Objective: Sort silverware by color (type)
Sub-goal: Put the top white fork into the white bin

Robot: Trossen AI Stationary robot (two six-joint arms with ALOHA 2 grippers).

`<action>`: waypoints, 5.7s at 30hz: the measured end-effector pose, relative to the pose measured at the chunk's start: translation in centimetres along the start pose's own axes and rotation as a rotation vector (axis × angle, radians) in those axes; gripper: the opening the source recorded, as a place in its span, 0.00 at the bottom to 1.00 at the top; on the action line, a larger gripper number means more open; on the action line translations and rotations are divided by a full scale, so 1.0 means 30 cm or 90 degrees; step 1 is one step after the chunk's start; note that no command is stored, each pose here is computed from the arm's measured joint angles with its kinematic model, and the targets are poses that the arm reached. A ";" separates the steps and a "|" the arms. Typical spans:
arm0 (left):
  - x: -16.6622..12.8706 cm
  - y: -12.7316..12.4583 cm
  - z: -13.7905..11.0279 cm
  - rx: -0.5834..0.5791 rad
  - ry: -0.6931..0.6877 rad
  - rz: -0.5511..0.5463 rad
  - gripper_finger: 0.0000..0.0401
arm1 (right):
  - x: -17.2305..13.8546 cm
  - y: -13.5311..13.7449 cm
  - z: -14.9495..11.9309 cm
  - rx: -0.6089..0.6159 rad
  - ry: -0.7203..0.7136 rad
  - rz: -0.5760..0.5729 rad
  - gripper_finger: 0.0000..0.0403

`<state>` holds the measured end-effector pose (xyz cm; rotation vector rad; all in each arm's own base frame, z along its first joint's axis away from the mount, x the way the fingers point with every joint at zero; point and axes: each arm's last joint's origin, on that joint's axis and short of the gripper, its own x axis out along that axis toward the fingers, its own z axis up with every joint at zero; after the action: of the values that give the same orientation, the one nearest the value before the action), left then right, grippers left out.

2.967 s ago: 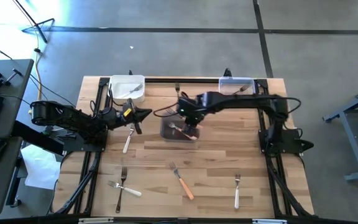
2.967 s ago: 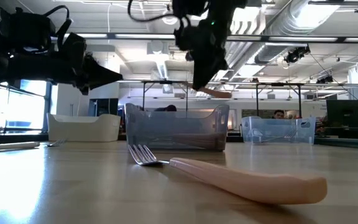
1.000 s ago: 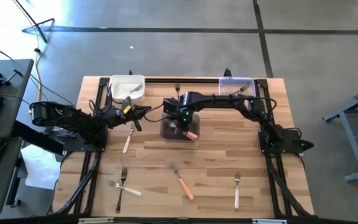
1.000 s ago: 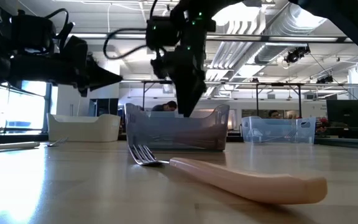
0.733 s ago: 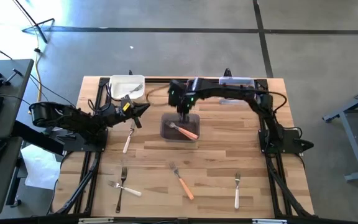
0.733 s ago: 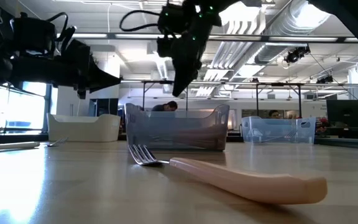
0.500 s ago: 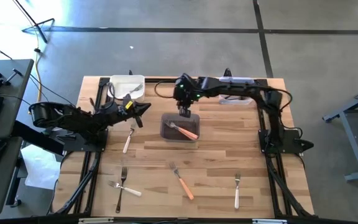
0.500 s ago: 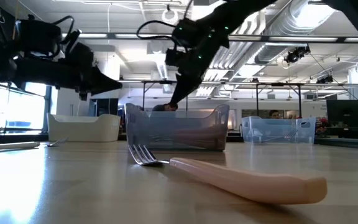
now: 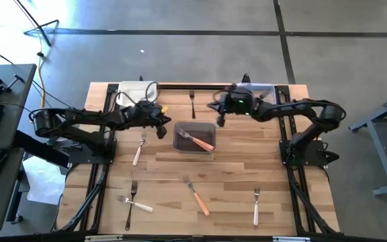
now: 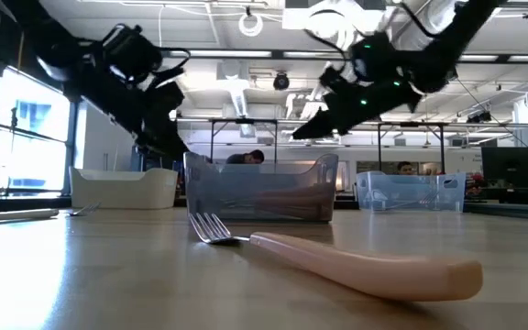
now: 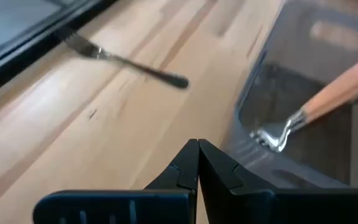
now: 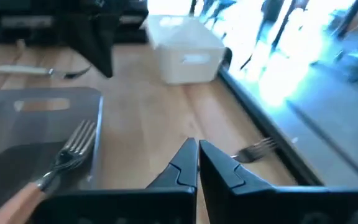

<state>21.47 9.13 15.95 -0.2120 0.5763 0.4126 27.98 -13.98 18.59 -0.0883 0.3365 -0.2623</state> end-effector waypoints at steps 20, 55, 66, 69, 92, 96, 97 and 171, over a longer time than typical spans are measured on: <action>-0.246 -0.071 0.004 -0.186 0.452 0.186 0.05 | -0.236 -0.038 -0.115 0.003 -0.197 -0.048 0.00; -0.137 -0.120 -0.126 -0.287 0.632 0.237 0.47 | -0.231 -0.042 -0.136 0.002 -0.155 -0.049 0.00; -0.138 -0.110 -0.178 -0.316 0.674 0.191 0.47 | -0.231 -0.041 -0.138 0.001 -0.152 -0.049 0.00; -0.135 -0.110 -0.177 -0.317 0.666 0.188 0.47 | -0.231 -0.041 -0.137 -0.005 -0.154 -0.050 0.00; -0.122 -0.111 -0.220 -0.335 0.624 0.208 0.22 | -0.231 -0.042 -0.137 -0.010 -0.154 -0.050 0.00; -0.118 -0.107 -0.184 -0.280 0.623 0.195 0.13 | -0.231 -0.042 -0.137 -0.010 -0.154 -0.050 0.00; -0.117 -0.102 -0.172 -0.264 0.618 0.192 0.10 | -0.231 -0.042 -0.137 -0.010 -0.154 -0.050 0.00; -0.022 0.006 0.088 0.291 0.514 -0.031 0.35 | -0.229 -0.040 -0.144 -0.006 -0.140 -0.047 0.00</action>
<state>22.16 9.90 18.49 0.0613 1.4342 0.1228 19.99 -13.48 16.85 -0.1384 0.1154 -0.3212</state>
